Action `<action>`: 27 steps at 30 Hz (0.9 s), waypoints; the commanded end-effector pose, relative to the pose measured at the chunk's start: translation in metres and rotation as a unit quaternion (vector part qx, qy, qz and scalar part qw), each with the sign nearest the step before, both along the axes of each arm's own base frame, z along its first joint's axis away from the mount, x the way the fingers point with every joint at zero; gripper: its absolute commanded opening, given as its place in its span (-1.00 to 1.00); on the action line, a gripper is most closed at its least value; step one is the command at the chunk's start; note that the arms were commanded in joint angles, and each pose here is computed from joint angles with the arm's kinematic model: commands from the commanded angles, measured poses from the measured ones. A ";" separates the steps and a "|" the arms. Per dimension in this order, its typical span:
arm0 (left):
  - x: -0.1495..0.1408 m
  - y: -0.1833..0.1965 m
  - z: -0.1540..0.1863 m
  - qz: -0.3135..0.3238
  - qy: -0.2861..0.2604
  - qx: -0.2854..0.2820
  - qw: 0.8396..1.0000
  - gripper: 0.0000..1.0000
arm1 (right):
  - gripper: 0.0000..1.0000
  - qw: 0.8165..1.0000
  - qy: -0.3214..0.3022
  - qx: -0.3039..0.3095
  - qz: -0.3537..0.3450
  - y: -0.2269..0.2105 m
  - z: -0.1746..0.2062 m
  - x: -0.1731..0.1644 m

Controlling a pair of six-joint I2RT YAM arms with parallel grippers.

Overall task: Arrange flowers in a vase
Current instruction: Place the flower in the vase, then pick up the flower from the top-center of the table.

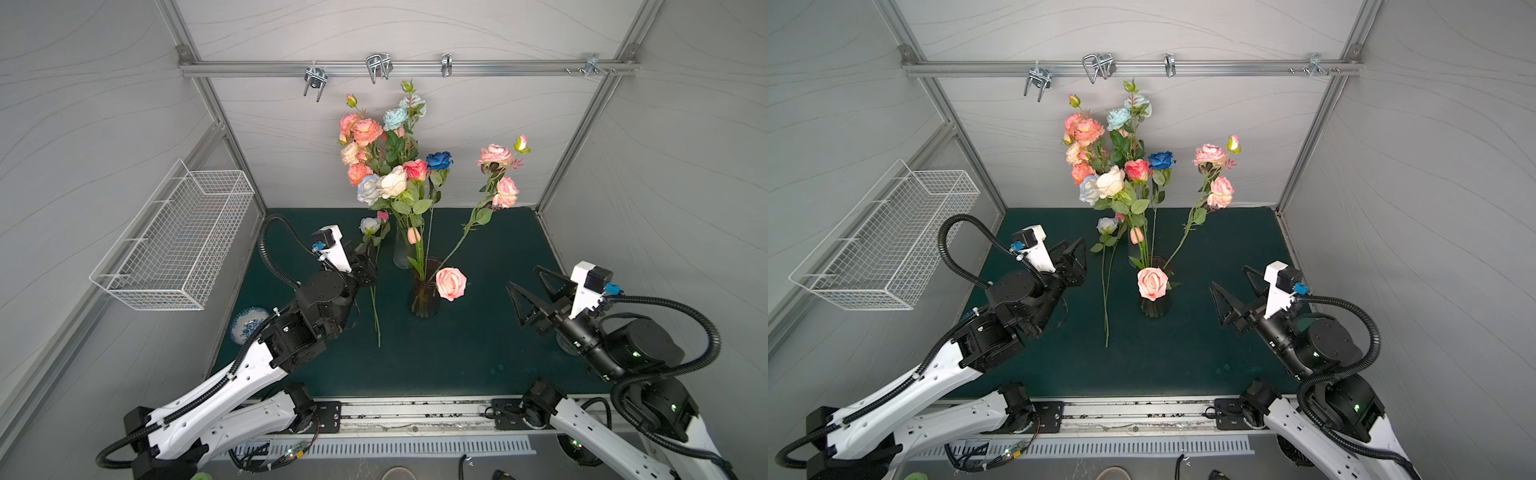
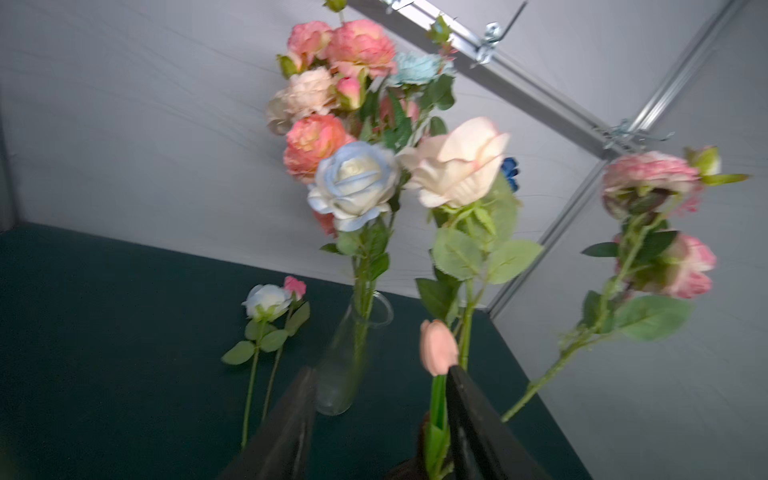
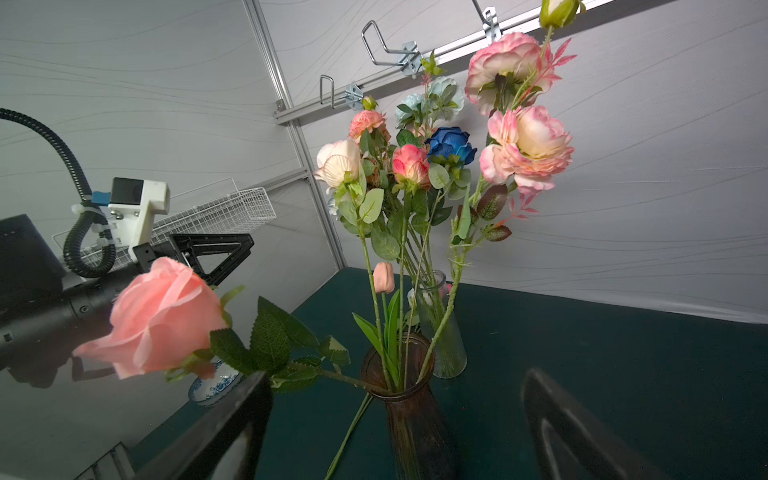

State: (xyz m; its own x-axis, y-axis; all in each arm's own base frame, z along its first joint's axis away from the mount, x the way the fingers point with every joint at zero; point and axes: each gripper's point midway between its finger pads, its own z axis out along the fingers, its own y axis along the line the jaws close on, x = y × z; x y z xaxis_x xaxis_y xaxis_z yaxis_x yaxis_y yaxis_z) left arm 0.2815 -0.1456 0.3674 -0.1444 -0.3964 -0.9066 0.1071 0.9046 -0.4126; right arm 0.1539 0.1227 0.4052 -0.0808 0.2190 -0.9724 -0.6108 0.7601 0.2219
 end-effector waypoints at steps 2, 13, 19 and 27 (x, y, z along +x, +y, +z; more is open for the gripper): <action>0.031 0.047 -0.106 0.061 0.189 -0.058 0.978 0.13 | 0.90 1.000 -0.014 0.021 0.004 -0.001 0.010 -0.003; 0.116 0.023 -0.258 0.051 0.389 -0.023 0.920 0.09 | 0.91 1.000 -0.014 0.022 0.004 -0.005 0.011 -0.007; 0.161 0.017 -0.273 0.063 0.378 0.017 0.923 0.07 | 0.91 1.000 -0.019 0.015 -0.003 -0.012 0.014 -0.011; 0.205 0.019 -0.309 0.099 0.399 0.082 0.908 -0.09 | 0.90 1.000 -0.020 0.010 -0.009 -0.016 0.014 -0.012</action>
State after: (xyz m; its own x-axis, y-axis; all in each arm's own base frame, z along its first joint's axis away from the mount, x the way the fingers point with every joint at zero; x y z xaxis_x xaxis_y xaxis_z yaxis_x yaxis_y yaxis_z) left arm 0.4750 -0.1343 0.0723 -0.7149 -0.3952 -0.5768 -0.3215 0.9184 -0.2308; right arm 0.1467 0.1149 0.4123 -0.0616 0.2360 -0.9698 -0.6117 0.7588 0.2235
